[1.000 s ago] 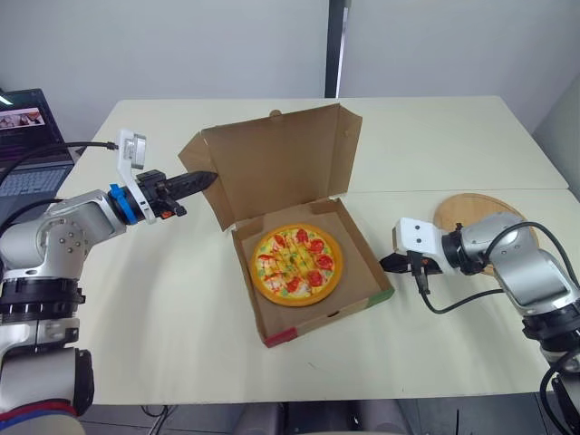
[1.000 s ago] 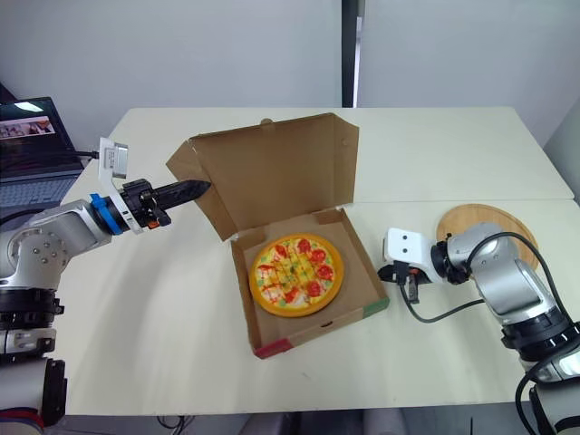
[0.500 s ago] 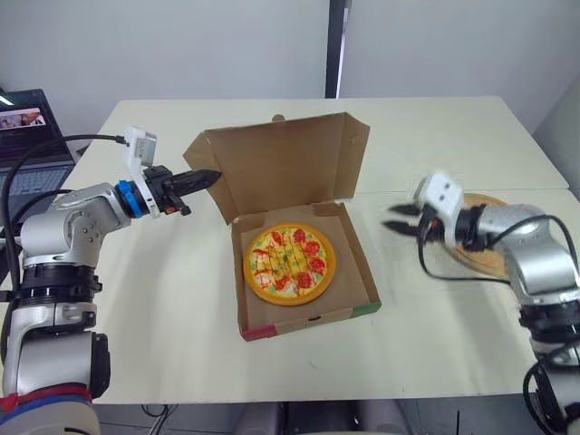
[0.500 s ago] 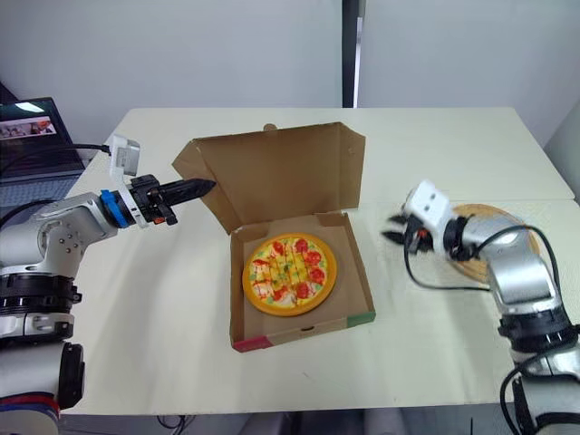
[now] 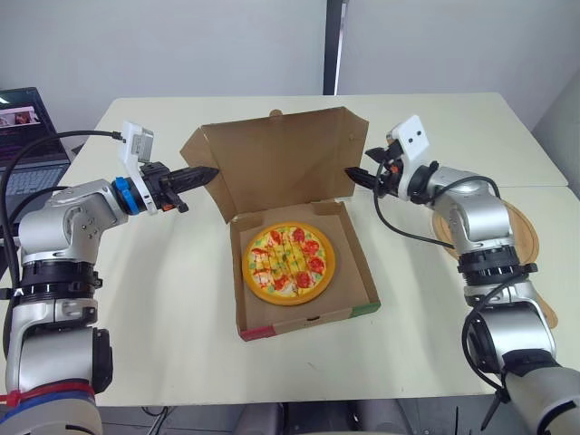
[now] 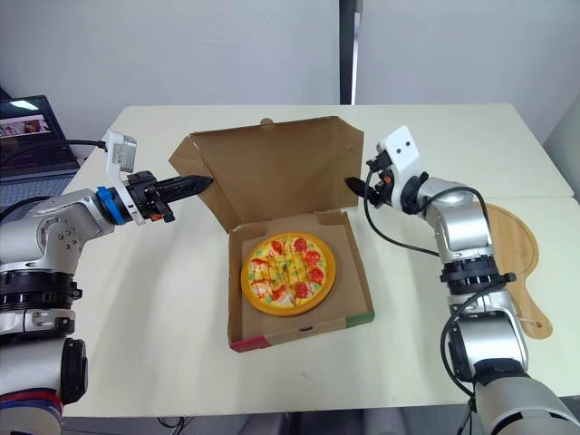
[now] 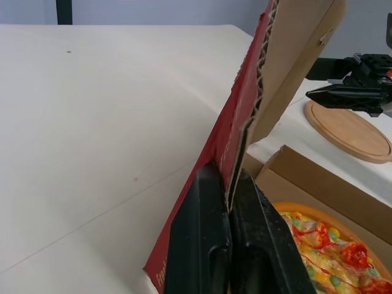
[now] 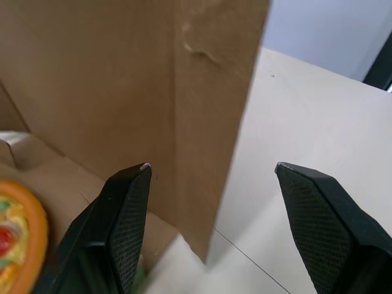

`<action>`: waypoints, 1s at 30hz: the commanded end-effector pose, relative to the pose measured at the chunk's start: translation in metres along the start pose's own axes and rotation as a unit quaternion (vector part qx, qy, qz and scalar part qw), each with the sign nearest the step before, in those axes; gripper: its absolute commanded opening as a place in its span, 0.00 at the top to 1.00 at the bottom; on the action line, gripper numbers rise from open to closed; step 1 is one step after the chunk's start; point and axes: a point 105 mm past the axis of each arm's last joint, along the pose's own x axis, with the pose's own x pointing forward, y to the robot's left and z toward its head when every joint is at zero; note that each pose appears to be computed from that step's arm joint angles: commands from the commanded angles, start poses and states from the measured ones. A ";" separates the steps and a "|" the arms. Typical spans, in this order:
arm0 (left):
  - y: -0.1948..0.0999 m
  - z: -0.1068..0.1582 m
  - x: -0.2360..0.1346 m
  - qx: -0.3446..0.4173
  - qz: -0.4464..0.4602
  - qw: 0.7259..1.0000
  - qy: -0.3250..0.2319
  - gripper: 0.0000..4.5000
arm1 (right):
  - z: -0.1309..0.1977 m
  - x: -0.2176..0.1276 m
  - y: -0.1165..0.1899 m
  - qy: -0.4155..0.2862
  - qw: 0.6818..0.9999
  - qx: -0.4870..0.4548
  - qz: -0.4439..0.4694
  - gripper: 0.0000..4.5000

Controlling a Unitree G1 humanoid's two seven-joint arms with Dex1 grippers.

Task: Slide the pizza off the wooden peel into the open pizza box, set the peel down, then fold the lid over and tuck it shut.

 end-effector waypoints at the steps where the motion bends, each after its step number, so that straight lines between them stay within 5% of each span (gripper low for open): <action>1: -0.001 0.008 -0.002 0.013 0.001 1.000 -0.009 1.00 | 0.023 0.001 -0.003 -0.040 0.999 -0.007 -0.001 0.31; 10: 0.001 0.009 -0.004 0.014 0.007 1.000 -0.011 1.00 | 0.027 0.003 -0.005 -0.055 0.998 0.005 -0.002 0.99; 19: 0.001 0.012 0.001 0.018 0.003 1.000 -0.015 1.00 | 0.031 0.008 0.007 -0.061 0.998 -0.001 0.028 0.99; 25: 0.000 0.012 0.001 0.017 0.003 1.000 -0.015 1.00 | 0.033 0.005 0.003 -0.068 0.997 -0.015 0.030 0.62; 30: 0.000 0.012 0.001 0.016 0.005 1.000 -0.016 1.00 | 0.038 0.006 0.002 -0.074 0.997 -0.016 0.035 0.62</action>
